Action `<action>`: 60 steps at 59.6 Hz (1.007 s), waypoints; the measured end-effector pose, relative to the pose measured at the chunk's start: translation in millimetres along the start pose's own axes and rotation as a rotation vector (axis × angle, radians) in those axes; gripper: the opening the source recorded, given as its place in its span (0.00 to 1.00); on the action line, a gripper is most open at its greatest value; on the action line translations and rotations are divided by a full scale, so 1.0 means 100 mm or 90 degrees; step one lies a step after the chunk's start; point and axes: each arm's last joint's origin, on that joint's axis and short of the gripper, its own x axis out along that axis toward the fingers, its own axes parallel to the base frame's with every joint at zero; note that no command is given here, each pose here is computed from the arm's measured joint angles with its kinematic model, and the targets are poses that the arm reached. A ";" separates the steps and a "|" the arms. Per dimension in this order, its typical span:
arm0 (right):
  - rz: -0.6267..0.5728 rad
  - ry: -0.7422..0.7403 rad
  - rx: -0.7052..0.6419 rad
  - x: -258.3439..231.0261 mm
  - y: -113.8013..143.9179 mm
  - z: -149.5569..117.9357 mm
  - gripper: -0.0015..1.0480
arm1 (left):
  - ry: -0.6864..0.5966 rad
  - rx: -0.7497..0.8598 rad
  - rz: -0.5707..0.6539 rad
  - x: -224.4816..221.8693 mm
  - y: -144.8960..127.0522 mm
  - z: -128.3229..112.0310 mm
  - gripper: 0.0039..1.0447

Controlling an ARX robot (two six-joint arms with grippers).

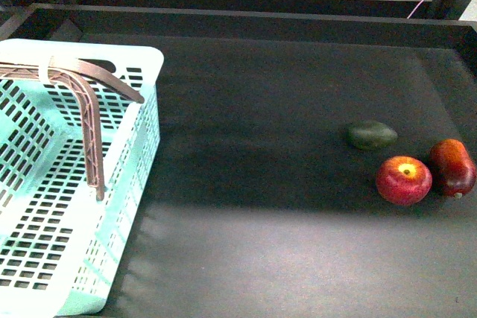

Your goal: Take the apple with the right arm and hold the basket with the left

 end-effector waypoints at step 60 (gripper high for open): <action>0.000 0.000 0.000 0.00 0.00 0.00 0.92 | 0.288 -0.684 -0.002 0.51 0.11 0.10 0.93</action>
